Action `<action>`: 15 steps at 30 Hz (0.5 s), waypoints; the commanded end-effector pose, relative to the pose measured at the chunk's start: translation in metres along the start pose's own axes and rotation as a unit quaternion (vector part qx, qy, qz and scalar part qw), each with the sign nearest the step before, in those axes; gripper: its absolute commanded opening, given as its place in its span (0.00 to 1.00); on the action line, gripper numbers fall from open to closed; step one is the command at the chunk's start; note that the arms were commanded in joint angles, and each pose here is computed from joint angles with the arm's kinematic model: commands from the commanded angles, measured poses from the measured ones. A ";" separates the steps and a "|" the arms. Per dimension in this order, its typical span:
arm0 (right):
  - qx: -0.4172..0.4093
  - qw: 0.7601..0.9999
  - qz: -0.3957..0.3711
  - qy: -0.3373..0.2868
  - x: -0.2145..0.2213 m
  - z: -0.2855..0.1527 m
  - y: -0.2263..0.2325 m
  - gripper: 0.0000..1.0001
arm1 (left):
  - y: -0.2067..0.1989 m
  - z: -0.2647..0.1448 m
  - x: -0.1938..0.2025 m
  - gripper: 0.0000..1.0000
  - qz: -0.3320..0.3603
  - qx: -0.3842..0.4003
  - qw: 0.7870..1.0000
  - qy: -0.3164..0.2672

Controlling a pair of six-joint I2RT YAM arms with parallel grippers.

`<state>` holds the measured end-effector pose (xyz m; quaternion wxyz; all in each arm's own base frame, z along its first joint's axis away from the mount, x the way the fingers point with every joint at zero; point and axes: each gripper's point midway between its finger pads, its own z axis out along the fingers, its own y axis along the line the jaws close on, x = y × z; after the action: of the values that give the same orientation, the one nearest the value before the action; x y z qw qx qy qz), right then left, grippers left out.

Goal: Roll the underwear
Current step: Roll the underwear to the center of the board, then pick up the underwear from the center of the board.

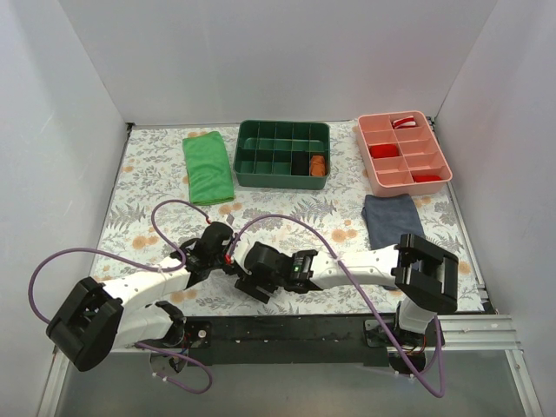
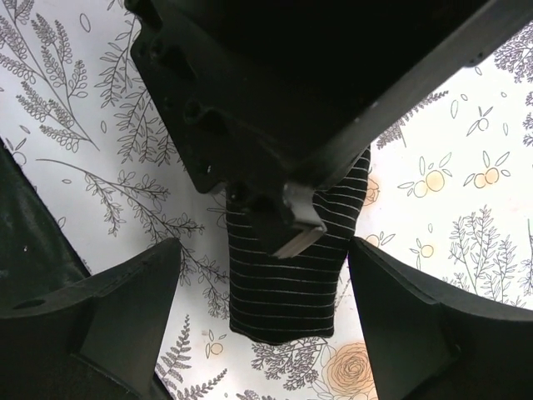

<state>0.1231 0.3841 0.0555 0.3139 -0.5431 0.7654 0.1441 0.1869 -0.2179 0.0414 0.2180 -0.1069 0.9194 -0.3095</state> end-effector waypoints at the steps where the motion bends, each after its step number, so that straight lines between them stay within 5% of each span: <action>1: 0.010 1.000 0.002 -0.018 -0.002 0.006 -0.001 0.88 | 0.041 0.000 0.026 0.00 0.008 -0.077 0.996 0.044; 15: -0.037 0.998 0.042 -0.020 0.018 0.009 0.004 0.86 | 0.037 0.002 0.028 0.00 0.003 -0.066 0.997 0.051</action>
<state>0.1204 0.3710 0.0289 0.3026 -0.5328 0.7749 0.1553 0.1888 -0.2197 0.0412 0.2172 -0.1071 0.9195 -0.3097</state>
